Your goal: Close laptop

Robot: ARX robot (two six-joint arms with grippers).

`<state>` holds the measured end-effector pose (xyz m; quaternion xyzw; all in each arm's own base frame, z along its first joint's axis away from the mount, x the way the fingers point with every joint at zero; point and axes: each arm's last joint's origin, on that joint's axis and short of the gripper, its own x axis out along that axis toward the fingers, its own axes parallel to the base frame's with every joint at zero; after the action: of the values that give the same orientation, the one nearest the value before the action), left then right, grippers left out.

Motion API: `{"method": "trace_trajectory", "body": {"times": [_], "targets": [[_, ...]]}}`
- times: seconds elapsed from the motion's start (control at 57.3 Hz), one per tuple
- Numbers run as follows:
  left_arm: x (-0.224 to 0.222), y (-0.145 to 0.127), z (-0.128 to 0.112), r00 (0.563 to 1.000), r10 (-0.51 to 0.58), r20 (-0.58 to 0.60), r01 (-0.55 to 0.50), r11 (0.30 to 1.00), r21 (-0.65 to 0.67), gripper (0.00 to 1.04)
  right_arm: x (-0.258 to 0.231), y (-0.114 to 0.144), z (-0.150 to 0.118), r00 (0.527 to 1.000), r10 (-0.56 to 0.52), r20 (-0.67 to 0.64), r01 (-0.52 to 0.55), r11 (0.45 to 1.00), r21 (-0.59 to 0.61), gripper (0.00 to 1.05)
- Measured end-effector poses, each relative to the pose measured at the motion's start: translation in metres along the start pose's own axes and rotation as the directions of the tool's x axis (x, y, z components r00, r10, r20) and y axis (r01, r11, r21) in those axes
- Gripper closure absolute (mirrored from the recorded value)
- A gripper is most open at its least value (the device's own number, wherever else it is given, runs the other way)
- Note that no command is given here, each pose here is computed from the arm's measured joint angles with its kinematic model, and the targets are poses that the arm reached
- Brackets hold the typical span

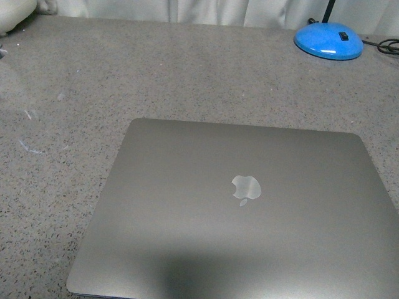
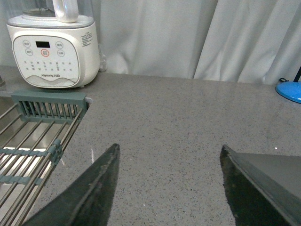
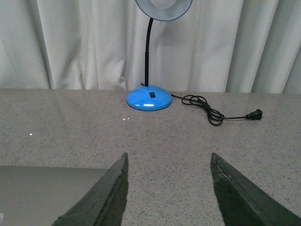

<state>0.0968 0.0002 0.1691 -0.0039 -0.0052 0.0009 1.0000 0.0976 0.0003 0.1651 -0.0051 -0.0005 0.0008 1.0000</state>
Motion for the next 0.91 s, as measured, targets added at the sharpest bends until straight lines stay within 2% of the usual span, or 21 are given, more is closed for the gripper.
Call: {"method": "trace_trajectory", "body": {"times": [0.087,0.175,0.244,0.332,0.908], "targets": [[0.0,0.0,0.0,1.0,0.0,0.0,0.0,1.0,0.0,0.2,0.0,0.0,0.0,1.0,0.0,0.0,0.0,1.0,0.0,0.29],[0.0,0.0,0.0,1.0,0.0,0.0,0.0,1.0,0.0,0.06,0.0,0.0,0.0,1.0,0.0,0.0,0.0,1.0,0.0,0.15],[0.0,0.0,0.0,1.0,0.0,0.0,0.0,1.0,0.002,0.06,0.0,0.0,0.0,1.0,0.0,0.0,0.0,1.0,0.002,0.07],[0.0,0.0,0.0,1.0,0.0,0.0,0.0,1.0,0.003,0.06,0.0,0.0,0.0,1.0,0.0,0.0,0.0,1.0,0.002,0.09],[0.0,0.0,0.0,1.0,0.0,0.0,0.0,1.0,0.003,0.06,0.0,0.0,0.0,1.0,0.0,0.0,0.0,1.0,0.002,0.09]]}}
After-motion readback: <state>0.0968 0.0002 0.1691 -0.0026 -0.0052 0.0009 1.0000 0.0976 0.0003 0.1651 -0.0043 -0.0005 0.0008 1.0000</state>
